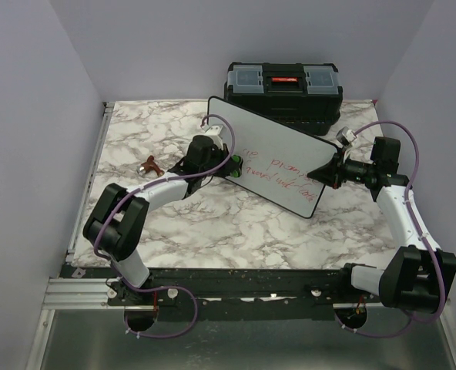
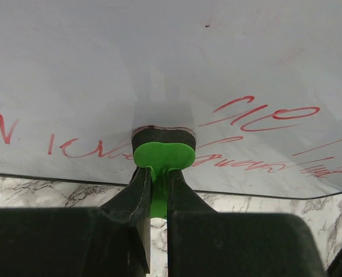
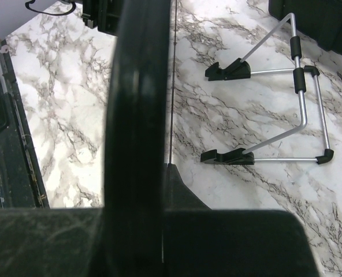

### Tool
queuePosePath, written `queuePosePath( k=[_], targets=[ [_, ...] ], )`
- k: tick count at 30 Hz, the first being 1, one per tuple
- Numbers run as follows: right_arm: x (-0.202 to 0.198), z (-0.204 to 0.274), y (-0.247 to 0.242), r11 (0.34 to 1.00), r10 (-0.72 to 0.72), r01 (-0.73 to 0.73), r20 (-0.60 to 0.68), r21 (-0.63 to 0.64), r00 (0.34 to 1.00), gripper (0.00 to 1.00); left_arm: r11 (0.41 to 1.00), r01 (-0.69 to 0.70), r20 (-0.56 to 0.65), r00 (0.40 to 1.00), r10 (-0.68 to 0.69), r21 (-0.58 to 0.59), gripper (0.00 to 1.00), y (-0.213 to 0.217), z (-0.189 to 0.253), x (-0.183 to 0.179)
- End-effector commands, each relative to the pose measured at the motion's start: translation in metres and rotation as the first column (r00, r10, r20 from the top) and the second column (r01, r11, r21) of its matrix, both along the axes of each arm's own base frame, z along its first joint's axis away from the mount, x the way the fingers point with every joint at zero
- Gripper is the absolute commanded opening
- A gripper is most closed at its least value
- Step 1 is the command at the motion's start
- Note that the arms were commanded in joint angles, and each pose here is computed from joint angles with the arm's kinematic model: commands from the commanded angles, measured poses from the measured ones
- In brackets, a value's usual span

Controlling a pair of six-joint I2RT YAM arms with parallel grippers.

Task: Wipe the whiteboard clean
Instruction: Erase the whiteboard at the whiteboard stand.

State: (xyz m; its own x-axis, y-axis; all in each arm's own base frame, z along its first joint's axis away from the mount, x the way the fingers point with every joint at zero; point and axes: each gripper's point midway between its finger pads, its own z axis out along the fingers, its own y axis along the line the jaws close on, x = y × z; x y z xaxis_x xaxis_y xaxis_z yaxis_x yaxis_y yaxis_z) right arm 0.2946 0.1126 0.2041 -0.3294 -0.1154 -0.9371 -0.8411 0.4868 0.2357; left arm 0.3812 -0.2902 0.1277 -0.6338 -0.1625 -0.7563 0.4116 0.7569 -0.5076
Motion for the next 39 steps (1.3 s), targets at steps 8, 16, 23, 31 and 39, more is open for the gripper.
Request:
queuePosePath(
  k=[8, 16, 23, 31, 39],
  targets=[
    [-0.031, 0.016, 0.024, 0.985, 0.146, -0.145, -0.012, 0.096, 0.989, 0.0, 0.997, 0.064, 0.111, 0.992, -0.061, -0.03, 0.0, -0.023, 0.062, 0.009],
    [-0.031, 0.016, 0.024, 0.985, 0.145, -0.143, -0.012, 0.096, 0.989, 0.01, 0.998, 0.056, 0.199, 0.979, -0.049, -0.031, 0.0, -0.027, 0.109, 0.014],
    [-0.031, 0.016, 0.024, 0.985, 0.147, -0.145, -0.009, 0.095, 0.989, 0.01, 0.999, 0.034, 0.233, 0.972, -0.033, -0.003, 0.0, -0.02, 0.122, 0.017],
    [-0.031, 0.017, 0.024, 0.985, 0.147, -0.145, -0.01, 0.096, 0.989, 0.01, 0.999, 0.029, 0.136, 0.99, -0.033, 0.037, 0.0, -0.017, 0.062, 0.011],
    [-0.031, 0.016, 0.024, 0.984, 0.148, -0.146, -0.015, 0.098, 0.989, 0.01, 0.997, 0.027, 0.022, 0.999, -0.029, 0.071, 0.0, -0.008, -0.004, -0.006]
  ],
)
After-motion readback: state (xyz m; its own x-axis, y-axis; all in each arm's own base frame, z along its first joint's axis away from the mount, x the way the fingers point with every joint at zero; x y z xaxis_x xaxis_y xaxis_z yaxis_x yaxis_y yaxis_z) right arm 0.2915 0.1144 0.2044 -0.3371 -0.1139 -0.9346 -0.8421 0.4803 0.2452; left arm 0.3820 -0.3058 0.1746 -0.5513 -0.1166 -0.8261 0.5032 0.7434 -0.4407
